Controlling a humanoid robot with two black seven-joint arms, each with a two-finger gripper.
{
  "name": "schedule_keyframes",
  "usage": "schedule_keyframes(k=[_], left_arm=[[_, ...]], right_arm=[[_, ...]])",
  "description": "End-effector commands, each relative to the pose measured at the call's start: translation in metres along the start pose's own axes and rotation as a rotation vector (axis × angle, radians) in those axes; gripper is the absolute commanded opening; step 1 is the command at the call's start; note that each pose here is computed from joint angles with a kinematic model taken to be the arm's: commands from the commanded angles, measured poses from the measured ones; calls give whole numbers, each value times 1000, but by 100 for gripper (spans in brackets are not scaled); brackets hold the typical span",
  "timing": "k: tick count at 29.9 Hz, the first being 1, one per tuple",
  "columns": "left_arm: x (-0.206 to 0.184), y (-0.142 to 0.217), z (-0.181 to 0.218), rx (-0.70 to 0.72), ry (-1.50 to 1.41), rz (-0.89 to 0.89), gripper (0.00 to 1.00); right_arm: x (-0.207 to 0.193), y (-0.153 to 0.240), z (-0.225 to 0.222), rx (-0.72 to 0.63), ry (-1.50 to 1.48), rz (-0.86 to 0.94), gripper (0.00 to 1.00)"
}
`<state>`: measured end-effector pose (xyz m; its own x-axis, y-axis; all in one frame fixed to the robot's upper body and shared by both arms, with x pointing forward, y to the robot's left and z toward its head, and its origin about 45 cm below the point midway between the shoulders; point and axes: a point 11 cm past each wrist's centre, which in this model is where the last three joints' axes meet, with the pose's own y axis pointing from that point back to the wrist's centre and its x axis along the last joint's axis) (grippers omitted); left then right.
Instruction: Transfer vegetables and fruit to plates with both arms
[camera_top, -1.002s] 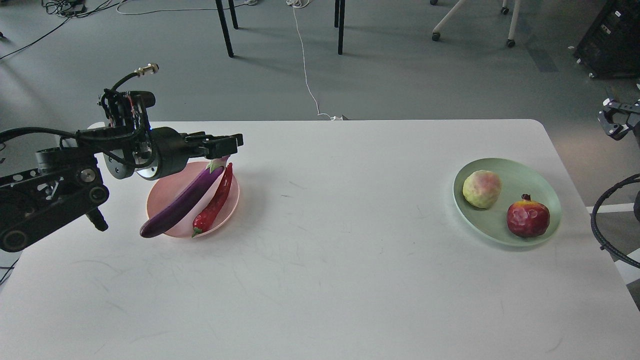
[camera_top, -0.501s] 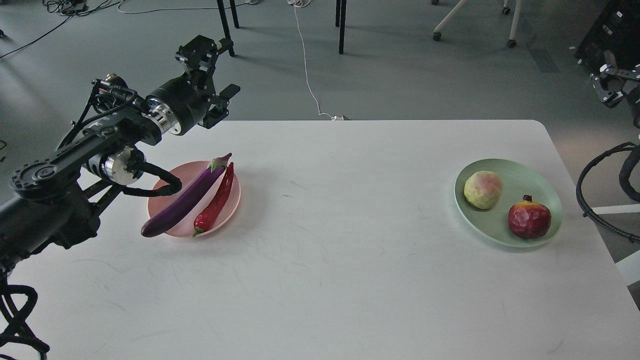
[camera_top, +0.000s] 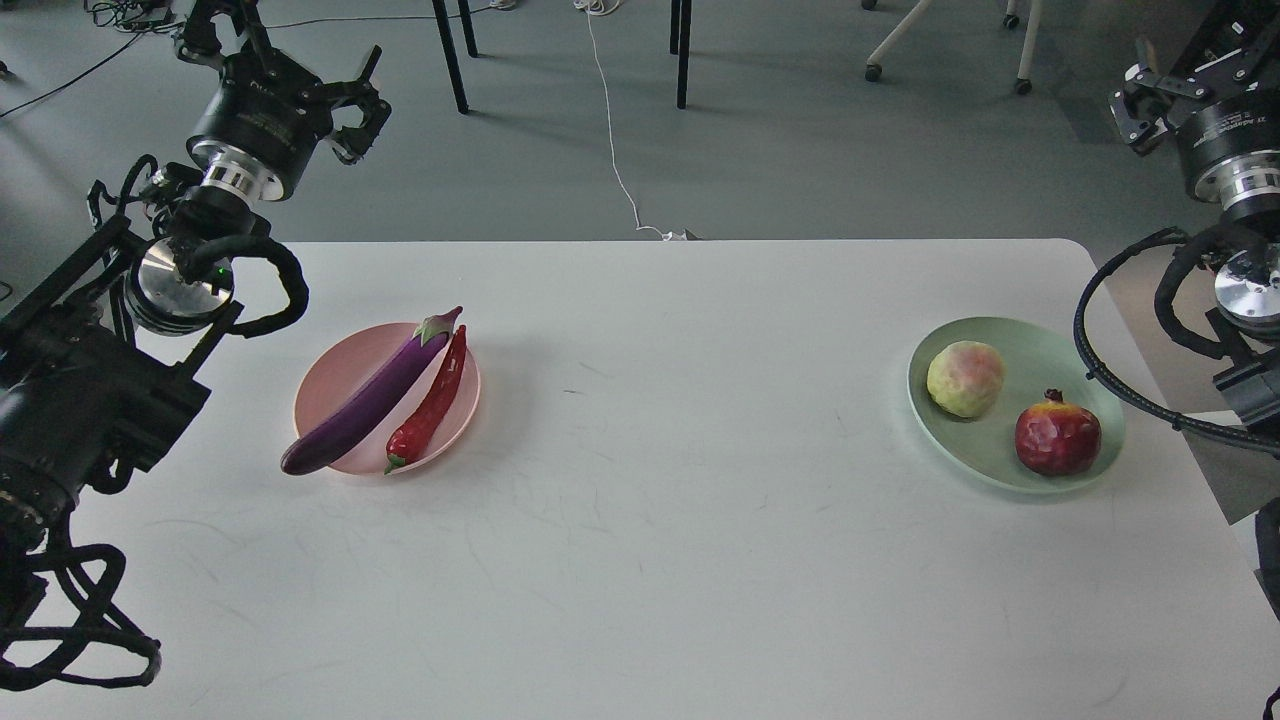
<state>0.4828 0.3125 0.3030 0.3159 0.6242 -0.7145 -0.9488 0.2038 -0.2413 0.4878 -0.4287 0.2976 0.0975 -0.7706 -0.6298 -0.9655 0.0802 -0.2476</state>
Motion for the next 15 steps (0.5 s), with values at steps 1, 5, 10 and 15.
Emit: schedule_keyframes(k=[1, 5, 10, 15], left_arm=[[17, 19, -7, 15, 31, -28, 98], [52, 38, -14, 33, 15, 65, 98], [60, 46, -16, 21, 12, 82, 98], [59, 45, -14, 6, 9, 82, 98]], right_arm=[[11, 11, 16, -14, -55, 36, 99], [19, 25, 45, -110, -71, 61, 99], [23, 30, 58, -184, -68, 69, 99], [22, 30, 58, -188, -64, 66, 99]])
